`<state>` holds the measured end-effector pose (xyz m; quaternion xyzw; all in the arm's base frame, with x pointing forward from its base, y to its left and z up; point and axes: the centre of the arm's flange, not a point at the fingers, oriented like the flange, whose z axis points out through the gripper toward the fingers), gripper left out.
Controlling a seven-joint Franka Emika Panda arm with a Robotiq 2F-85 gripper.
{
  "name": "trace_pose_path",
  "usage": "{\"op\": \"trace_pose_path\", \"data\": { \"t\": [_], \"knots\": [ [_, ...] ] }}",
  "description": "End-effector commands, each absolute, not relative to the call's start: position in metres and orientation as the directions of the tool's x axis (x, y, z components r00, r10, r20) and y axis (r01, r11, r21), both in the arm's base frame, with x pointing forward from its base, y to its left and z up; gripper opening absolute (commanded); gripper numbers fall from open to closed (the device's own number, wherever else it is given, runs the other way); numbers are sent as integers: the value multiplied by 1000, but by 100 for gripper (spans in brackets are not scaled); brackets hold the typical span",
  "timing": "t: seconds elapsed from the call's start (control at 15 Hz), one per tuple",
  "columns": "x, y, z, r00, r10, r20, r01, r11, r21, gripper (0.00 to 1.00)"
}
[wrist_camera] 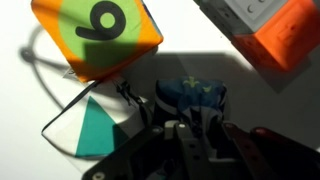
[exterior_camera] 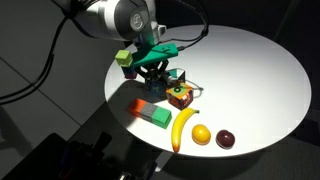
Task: Pick up the square plush toy on the left and put it on top of the square push toy in the middle
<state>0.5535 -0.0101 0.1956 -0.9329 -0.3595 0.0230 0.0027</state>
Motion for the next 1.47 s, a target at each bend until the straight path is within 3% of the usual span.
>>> {"op": "trace_pose_path", "data": {
  "t": [0.0,0.4,1.0,1.4],
  "knots": [
    [558,-8,223,761,646,-52,646,-763,-22,7],
    [570,-9,262,817,576,-33,576,-817,20,6],
    [597,-35,297,949,313,43,303,-939,164,6],
    [601,-50,296,984,172,49,161,-973,163,6]
  ]
}}
